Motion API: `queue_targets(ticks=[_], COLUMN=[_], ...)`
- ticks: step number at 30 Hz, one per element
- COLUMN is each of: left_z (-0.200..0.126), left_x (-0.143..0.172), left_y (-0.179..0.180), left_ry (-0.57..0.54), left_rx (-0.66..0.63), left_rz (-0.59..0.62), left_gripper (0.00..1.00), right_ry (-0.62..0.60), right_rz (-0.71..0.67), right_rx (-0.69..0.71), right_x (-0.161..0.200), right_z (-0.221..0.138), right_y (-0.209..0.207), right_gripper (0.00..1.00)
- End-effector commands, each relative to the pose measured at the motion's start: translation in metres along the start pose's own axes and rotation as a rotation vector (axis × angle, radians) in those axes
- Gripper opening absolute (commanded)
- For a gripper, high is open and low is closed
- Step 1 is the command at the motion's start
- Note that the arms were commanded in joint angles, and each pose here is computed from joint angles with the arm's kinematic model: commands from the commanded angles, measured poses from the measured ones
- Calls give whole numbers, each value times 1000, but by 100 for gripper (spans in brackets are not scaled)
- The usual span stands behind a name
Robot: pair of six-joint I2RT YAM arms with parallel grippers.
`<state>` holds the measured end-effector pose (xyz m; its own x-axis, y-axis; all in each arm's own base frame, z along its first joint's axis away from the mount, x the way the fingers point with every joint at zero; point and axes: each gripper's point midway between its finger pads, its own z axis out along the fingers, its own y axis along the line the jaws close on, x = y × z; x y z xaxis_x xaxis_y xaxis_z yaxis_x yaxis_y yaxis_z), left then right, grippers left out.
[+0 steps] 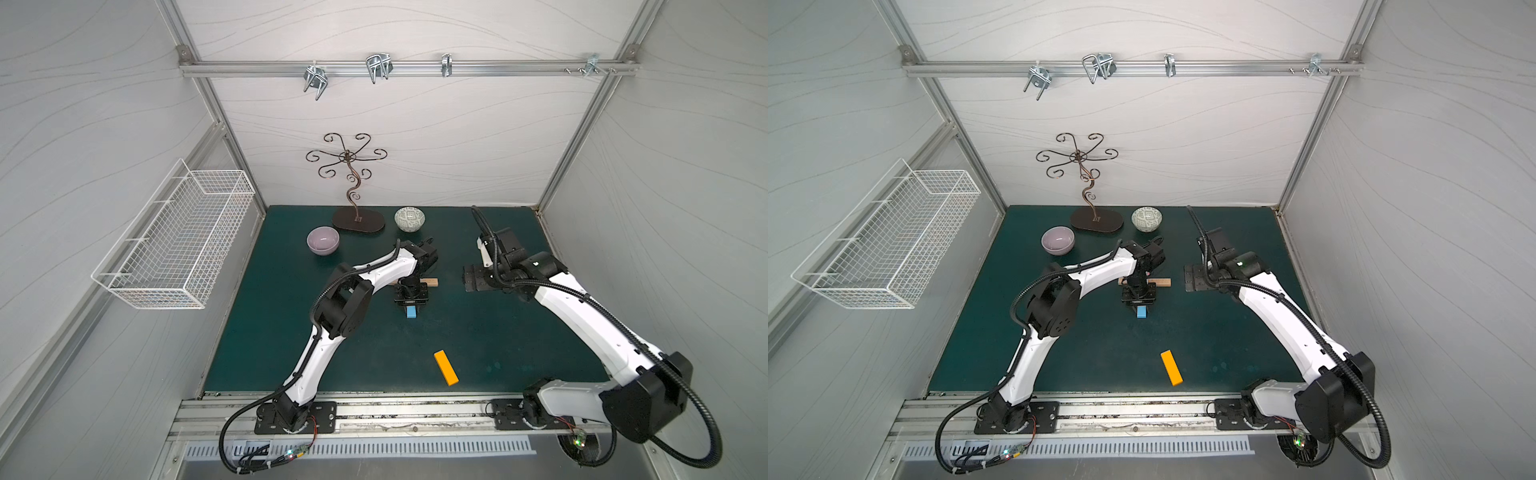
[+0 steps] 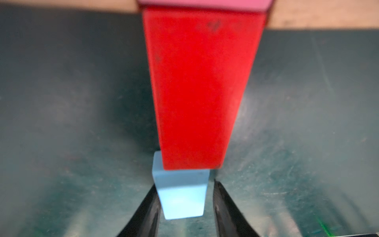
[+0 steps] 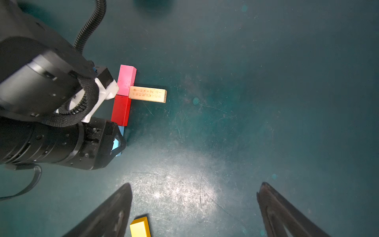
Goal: Assemble the letter t with building blocks
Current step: Assemble the building block at the center of the board.
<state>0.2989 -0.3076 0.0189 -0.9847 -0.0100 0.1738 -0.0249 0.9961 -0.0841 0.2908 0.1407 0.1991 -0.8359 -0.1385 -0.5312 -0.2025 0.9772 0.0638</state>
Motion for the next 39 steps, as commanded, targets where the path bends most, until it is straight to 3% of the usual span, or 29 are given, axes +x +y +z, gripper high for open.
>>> queue_targets(ticks=[1, 11, 22, 31, 39], left_z=[8, 10, 11, 11, 13], left_x=[-3, -3, -2, -2, -3], left_y=[-1, -2, -1, -4, -4], left_ry=[10, 13, 16, 15, 16], left_rx=[-18, -18, -21, -10, -11], left_rz=[-4, -8, -3, -2, -10], left_gripper=[40, 40, 49, 36, 42], right_ry=[-1, 0, -2, -1, -7], right_rz=[4, 2, 5, 4, 4], right_rx=[-3, -5, -6, -4, -8], right_x=[0, -1, -1, 0, -2], right_z=[0, 0, 0, -1, -2], right_y=[-1, -1, -1, -1, 0], right_gripper=[97, 97, 97, 97, 97])
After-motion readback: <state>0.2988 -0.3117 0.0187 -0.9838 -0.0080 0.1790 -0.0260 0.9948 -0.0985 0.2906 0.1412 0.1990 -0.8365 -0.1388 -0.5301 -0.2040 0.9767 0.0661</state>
